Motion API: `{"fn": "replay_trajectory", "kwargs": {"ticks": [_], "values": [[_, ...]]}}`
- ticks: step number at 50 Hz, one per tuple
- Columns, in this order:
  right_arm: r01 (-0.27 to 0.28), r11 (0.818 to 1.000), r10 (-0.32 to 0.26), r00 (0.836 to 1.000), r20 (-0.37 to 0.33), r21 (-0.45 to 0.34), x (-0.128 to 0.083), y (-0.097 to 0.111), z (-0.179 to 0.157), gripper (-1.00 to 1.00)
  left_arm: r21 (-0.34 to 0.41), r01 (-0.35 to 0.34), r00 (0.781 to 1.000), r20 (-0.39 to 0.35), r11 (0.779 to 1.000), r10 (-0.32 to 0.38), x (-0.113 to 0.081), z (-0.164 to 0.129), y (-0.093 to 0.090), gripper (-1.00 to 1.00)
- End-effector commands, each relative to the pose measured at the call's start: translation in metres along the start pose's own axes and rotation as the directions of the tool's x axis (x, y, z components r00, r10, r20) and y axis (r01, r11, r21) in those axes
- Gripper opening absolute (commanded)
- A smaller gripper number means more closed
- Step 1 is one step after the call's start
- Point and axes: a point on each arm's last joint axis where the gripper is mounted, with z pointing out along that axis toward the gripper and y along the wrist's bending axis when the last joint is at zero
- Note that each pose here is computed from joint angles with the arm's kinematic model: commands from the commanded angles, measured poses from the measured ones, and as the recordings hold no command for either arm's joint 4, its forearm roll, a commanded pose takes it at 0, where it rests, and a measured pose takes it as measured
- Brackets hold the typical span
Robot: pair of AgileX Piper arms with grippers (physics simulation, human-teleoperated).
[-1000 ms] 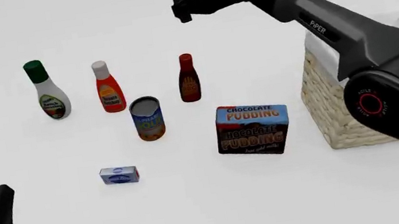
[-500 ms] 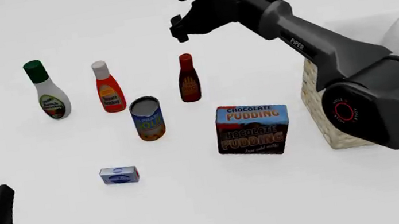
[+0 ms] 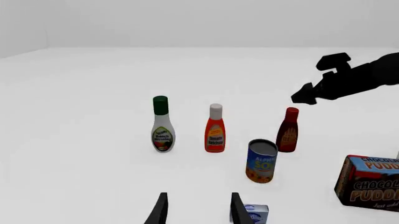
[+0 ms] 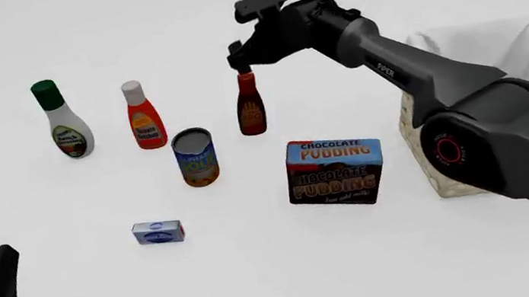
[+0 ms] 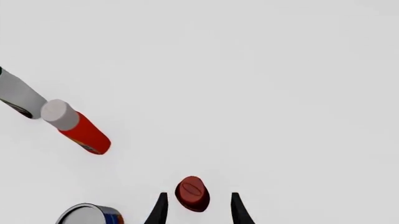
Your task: Pick the bbq sauce and place it in the basket.
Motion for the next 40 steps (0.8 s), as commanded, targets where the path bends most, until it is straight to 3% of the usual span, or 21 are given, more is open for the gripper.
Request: {"fn": "replay_trajectory", "kwargs": {"ticks": [1, 40], "values": [[0.001, 1.0, -0.001, 1.0, -0.015, -0.001, 0.006, 0.0, 0.013, 1.0, 0.0, 0.0, 1.0, 0.0, 1.0, 0.0, 0.0, 0.0, 0.0, 1.0], [0.013, 1.0, -0.014, 0.998, -0.056, -0.015, 0.018, 0.009, 0.046, 1.0, 0.0, 0.0, 1.0, 0.0, 1.0, 0.0, 0.0, 0.0, 0.0, 1.0]]}}
